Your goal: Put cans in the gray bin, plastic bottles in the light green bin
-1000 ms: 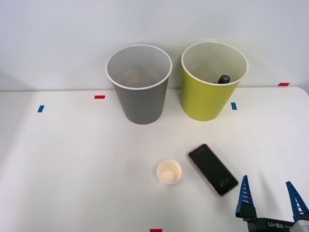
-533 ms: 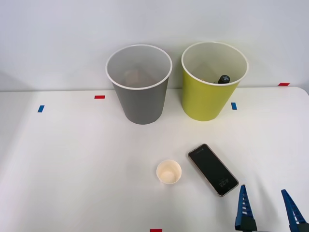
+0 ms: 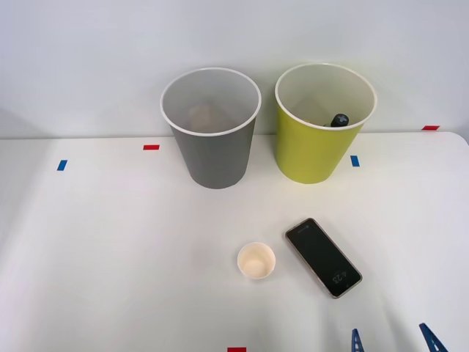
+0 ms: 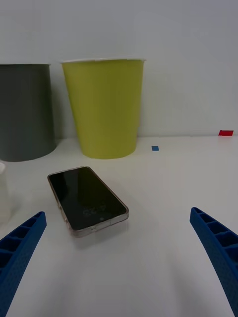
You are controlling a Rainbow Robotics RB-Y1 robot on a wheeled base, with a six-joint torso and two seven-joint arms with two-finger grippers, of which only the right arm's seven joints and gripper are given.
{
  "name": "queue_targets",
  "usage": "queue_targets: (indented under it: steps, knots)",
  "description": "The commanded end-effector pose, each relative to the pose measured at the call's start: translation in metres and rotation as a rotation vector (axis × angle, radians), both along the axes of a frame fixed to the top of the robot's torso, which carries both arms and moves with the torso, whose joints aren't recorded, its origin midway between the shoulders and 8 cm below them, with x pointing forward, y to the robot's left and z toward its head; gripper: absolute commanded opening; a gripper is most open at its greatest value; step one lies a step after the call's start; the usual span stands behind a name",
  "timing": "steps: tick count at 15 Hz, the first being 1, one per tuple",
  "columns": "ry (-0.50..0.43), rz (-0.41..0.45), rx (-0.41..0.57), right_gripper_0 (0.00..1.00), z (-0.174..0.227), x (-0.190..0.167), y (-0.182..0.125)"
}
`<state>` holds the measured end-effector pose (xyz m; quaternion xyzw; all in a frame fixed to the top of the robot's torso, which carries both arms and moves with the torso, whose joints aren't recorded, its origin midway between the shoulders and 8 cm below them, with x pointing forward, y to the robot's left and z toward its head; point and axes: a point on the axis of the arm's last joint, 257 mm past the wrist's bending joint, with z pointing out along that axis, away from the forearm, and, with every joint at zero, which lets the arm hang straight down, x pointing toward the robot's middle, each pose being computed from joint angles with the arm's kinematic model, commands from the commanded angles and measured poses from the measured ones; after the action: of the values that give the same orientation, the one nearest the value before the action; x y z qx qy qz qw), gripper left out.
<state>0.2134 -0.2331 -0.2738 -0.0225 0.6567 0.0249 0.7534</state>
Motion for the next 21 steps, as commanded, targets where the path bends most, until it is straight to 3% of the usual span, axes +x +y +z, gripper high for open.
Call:
queue_targets:
  steps: [1,7,11,21]
  knots:
    - [0.028,-0.001,-0.001,1.0,-0.005,-0.016,0.004]
    - [0.043,-0.01,-0.005,1.0,-0.016,-0.017,0.021]
    - [0.033,-0.097,0.018,1.0,-0.015,-0.009,0.009]
    - [0.038,-0.098,0.025,1.0,-0.017,-0.008,0.011]
